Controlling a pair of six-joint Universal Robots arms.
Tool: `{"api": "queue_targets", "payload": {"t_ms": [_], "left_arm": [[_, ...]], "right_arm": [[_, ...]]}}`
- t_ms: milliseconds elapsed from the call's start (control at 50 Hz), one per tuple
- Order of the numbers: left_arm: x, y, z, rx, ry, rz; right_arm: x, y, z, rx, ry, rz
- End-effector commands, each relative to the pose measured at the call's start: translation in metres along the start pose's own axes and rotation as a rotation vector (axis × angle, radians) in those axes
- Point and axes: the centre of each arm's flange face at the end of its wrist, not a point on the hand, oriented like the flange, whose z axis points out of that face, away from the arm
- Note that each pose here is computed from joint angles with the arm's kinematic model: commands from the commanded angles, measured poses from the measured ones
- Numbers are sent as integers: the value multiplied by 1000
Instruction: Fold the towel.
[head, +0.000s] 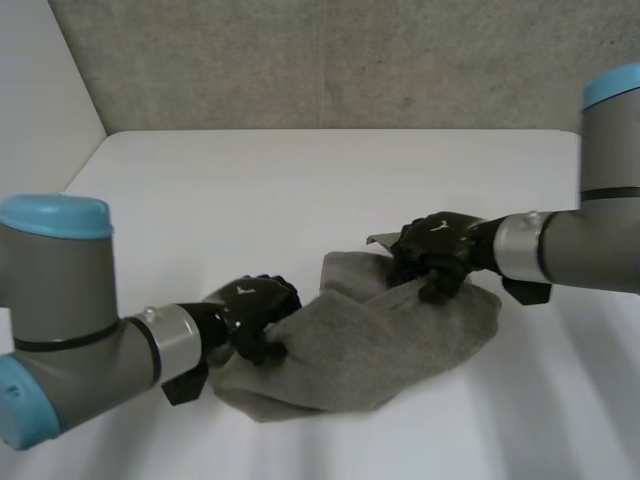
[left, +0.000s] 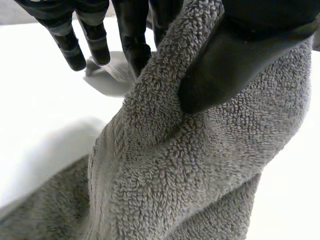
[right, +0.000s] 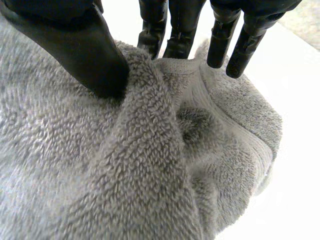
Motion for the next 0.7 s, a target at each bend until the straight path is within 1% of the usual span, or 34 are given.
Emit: {"api": "queue_targets", "payload": {"t_ms": [20,60,100,160,200,320,360,380,400,420,440,460,480,500,520,540,560,580,600,620,640,660,680,700], "left_arm": [[1,-12,-22,-6,-17,-18],[3,-13,-25,-12,-15,-20],[4,-14,-28,-12,-15,-21],[7,-18,-33,0,-15,-15],[7,-19,-35,3,-18,-12],[-5,-25,-33,24,-45,-16],[-10,-28,-29,35,-54,-15],[-15,-34,-23,54,-59,-4],[-15,-34,-23,54,-59,-4],[-22,-41,-14,79,-65,10],[-29,-56,-5,131,-74,37],[-29,-56,-5,131,-74,38],[-33,-74,0,194,-80,74],[-34,-91,1,258,-86,113],[-34,-91,1,259,-86,113],[-37,-112,0,348,-108,146],[-37,-112,0,349,-109,146],[-37,-132,-2,441,-132,190],[-33,-151,-8,540,-154,232],[-33,-151,-8,541,-155,233],[-22,-173,-24,652,-172,274],[-11,-192,-44,762,-182,311],[-11,-192,-45,763,-182,311],[-5,-205,-61,846,-189,329]], "right_arm": [[-12,13,-29,-11,-56,20],[-19,15,-32,-14,-82,8],[-27,12,-45,-9,-100,-19],[-29,10,-50,-3,-103,-29],[-23,11,-55,-1,-78,-30],[-17,12,-54,0,-70,-53],[-12,9,-44,24,-64,-100],[-12,9,-44,24,-64,-101],[-2,5,-34,58,-34,-132],[9,-6,-25,118,16,-182],[9,-6,-25,119,17,-182],[18,-20,-17,190,68,-216],[29,-45,-16,305,149,-247],[30,-46,-16,306,149,-247],[40,-67,-18,409,220,-253],[40,-67,-18,410,221,-253],[50,-88,-23,517,293,-236],[61,-113,-37,650,374,-205],[61,-113,-37,652,375,-205],[68,-134,-59,784,433,-179],[67,-154,-83,912,458,-160],[67,-155,-83,914,458,-160],[62,-167,-102,1004,452,-146],[62,-167,-102,1005,452,-146]]}}
